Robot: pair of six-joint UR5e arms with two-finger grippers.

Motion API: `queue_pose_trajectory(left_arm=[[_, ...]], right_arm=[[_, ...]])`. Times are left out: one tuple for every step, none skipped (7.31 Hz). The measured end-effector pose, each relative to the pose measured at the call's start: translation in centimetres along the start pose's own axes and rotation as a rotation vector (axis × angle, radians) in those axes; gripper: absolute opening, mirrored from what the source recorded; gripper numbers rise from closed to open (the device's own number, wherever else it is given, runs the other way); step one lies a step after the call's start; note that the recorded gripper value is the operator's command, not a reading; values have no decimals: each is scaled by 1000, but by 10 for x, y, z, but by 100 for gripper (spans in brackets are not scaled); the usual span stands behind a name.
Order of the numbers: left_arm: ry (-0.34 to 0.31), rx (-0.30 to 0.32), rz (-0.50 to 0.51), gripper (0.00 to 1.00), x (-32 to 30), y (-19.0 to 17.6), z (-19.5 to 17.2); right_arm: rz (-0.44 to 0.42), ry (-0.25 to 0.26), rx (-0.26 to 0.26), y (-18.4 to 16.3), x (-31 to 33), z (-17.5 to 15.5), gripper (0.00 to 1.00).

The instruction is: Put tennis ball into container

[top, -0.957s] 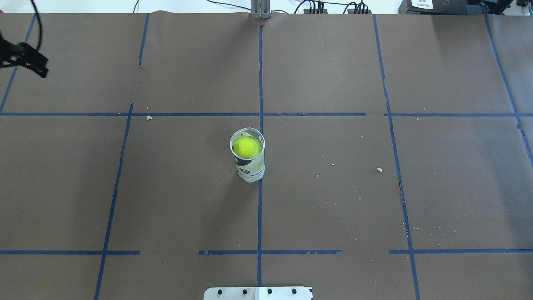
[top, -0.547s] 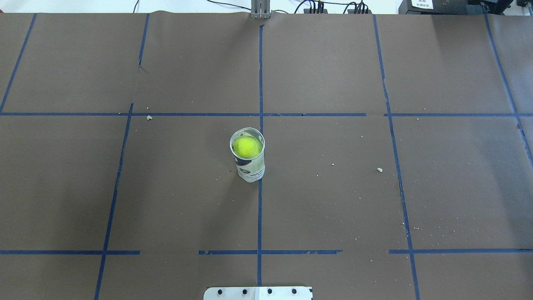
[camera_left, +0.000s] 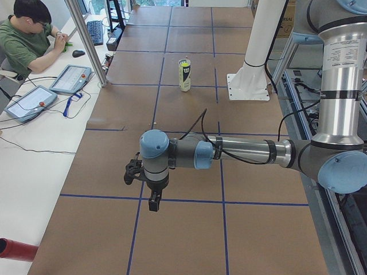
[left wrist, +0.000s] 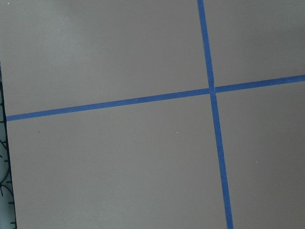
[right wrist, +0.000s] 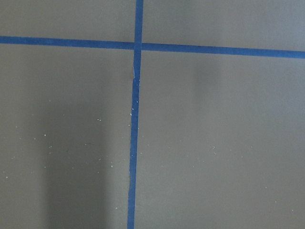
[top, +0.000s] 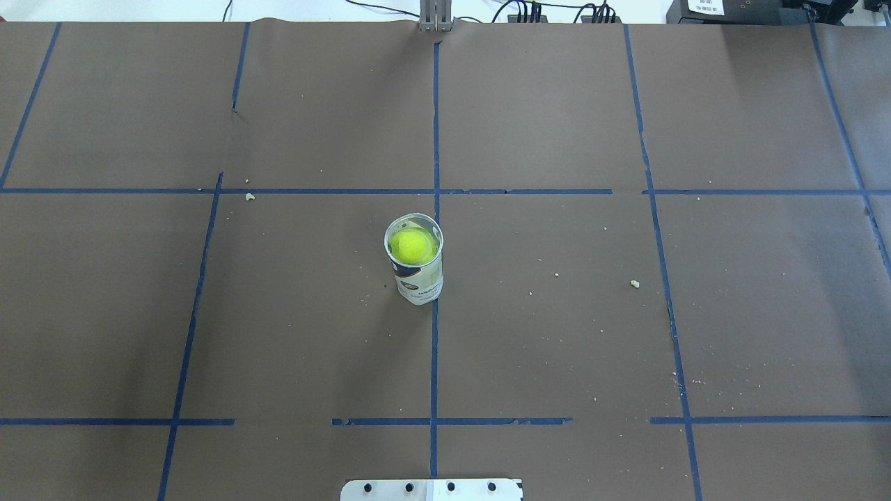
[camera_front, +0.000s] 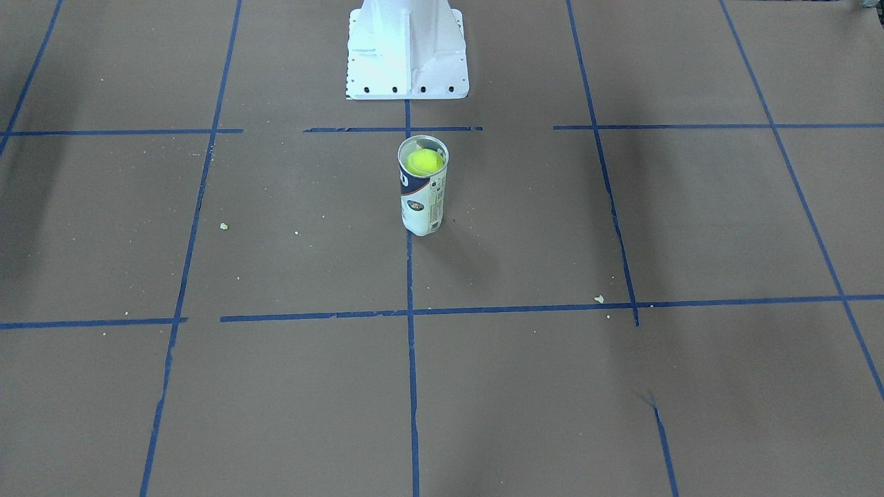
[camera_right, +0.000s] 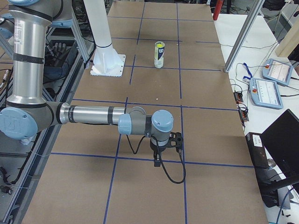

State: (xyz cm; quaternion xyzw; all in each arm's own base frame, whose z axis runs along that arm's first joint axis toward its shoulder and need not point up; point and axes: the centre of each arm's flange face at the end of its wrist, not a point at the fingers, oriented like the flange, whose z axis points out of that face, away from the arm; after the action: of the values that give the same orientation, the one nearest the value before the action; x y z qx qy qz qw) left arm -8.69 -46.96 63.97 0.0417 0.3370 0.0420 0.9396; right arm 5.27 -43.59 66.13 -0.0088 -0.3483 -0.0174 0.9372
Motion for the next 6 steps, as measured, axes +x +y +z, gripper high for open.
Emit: queue_pose_trajectory(left_arm=[[51, -7, -17, 100, 0, 7, 5], [82, -3, -20, 100, 3, 9, 5], [91, 1, -18, 100, 5, 8, 4], [92, 5, -14, 100, 6, 8, 2], [92, 14, -7, 100, 10, 6, -3], [92, 22, -1, 100, 13, 5, -7]], right_arm=[[0, 0, 0, 0, 0, 0, 100], [-1, 0, 1, 0, 0, 0, 100], [-1, 0, 1, 0, 0, 0, 100], [-1, 0, 1, 0, 0, 0, 100], [-1, 0, 1, -1, 0, 0, 100], [-1, 0, 1, -1, 0, 0, 100]])
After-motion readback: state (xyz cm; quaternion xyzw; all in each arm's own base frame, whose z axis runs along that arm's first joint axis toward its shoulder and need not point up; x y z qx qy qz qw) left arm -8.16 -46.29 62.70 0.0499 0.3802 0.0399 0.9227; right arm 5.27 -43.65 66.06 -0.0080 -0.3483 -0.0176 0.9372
